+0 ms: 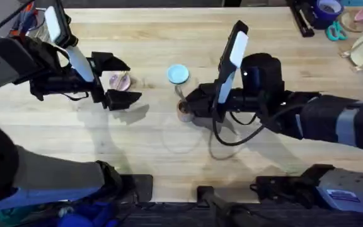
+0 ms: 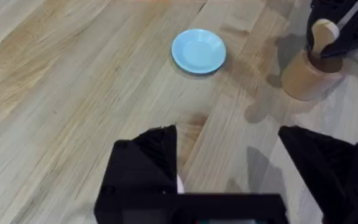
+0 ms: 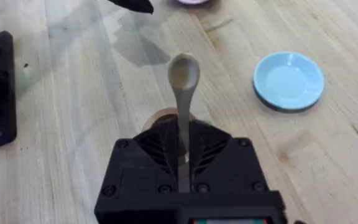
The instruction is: Pick up a utensil and set it on the pink plate, then put the other utensil in the container.
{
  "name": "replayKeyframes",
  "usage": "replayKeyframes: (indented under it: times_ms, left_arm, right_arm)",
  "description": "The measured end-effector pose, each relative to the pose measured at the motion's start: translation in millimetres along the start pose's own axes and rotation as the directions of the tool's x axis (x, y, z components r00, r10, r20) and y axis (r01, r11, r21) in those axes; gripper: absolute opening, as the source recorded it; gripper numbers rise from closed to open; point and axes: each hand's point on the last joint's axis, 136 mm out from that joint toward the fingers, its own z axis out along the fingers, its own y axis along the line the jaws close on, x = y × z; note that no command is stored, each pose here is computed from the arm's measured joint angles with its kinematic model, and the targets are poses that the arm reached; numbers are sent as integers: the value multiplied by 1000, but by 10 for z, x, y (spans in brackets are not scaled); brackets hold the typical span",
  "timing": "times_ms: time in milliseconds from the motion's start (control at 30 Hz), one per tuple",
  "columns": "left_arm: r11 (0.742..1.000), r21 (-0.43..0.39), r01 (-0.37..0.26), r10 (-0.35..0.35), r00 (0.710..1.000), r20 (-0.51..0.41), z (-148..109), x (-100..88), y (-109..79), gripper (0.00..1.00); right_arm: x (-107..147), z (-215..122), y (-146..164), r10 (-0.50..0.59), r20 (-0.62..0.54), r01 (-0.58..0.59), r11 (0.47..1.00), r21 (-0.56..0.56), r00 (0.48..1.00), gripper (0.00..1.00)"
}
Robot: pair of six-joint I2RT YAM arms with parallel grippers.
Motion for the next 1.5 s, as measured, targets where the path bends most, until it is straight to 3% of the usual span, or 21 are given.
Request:
replayKeyframes:
  times_ms: [233, 267, 400, 433, 1067, 1300, 1500]
  left_arm:
    - [1000, 0, 0, 0, 1000, 0, 0, -1, 0, 993]
    - [1000, 0, 0, 0, 1000, 0, 0, 0, 0, 992]
    - [1000, 0, 0, 0, 1000, 0, 0, 0, 0, 993]
    - [1000, 0, 0, 0, 1000, 0, 0, 0, 0, 993]
    - [1000, 0, 0, 0, 1000, 0, 0, 0, 0, 993]
    - [1000, 0, 0, 0, 1000, 0, 0, 0, 0, 992]
    - [1000, -7, -11, 11, 1000, 0, 0, -1, 21, 992]
  right_arm:
    - [3, 0, 1, 1, -1, -1, 1000, 0, 1000, 234]
    - [2, 0, -1, 1, -1, -1, 1000, 1, 1000, 325]
    - [6, 0, 1, -2, -1, 2, 1000, 0, 1000, 909]
    - [5, -1, -1, -5, 0, 5, 1000, 1, 1000, 969]
    - [-162, 15, 92, -58, 53, 58, 998, -11, 997, 996]
    - [-490, -234, 61, -106, 144, 101, 994, 40, 984, 996]
    - [-451, -425, -95, -66, 124, 55, 994, 92, 990, 995]
